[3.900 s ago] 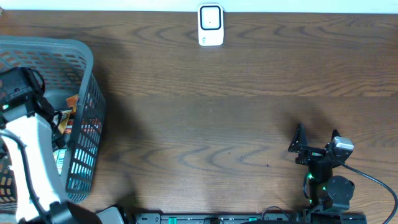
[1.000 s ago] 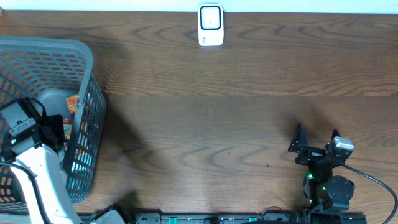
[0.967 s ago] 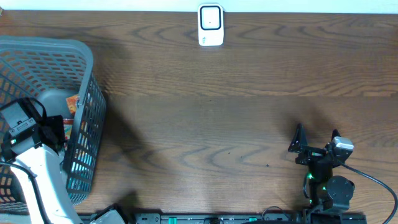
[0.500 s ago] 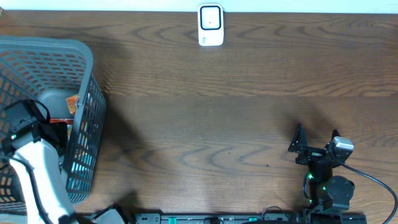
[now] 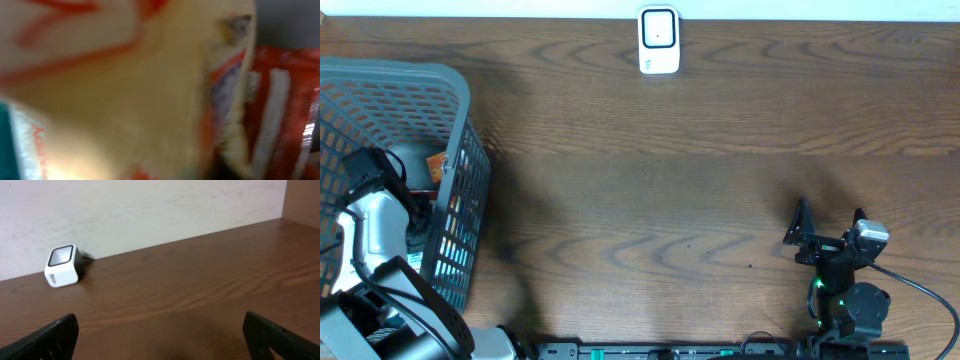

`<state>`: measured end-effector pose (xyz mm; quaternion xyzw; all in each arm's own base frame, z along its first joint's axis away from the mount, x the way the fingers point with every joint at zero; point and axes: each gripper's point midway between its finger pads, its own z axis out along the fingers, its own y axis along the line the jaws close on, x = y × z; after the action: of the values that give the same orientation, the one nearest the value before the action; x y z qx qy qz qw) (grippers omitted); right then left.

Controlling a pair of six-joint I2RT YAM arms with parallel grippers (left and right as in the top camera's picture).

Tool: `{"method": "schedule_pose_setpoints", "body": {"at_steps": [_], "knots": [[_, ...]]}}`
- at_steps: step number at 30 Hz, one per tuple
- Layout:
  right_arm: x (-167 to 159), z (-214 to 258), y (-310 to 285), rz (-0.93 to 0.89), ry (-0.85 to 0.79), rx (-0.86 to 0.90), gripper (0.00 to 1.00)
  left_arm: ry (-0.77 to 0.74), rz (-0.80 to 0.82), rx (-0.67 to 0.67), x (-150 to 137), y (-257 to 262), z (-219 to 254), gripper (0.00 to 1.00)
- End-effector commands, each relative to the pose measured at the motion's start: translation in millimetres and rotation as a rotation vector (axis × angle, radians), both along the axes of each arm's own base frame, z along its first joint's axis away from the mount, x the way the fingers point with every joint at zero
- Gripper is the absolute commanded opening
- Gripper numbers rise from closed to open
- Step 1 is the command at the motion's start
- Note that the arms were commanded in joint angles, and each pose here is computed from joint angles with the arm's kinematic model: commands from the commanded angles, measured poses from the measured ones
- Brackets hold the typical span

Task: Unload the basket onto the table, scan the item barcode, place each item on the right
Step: 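Grasp the yellow snack bag with the left gripper and lift it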

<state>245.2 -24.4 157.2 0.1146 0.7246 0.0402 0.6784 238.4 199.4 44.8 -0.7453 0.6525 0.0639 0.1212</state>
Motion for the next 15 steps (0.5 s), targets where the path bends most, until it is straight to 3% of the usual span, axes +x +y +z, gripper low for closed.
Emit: {"method": "schedule_pose_setpoints", "body": {"at_steps": [1, 7, 15], "knots": [[-1, -1, -4, -0.018, 0.001, -0.015, 0.99, 0.036, 0.001, -0.008, -3, 3, -13, 0.08], [-1, -1, -4, -0.018, 0.001, -0.015, 0.99, -0.049, -0.072, 0.055, 15, 13, 11, 0.08], [-1, -1, -4, -0.018, 0.001, -0.015, 0.99, -0.235, -0.103, 0.194, 22, 15, 86, 0.08]]}}
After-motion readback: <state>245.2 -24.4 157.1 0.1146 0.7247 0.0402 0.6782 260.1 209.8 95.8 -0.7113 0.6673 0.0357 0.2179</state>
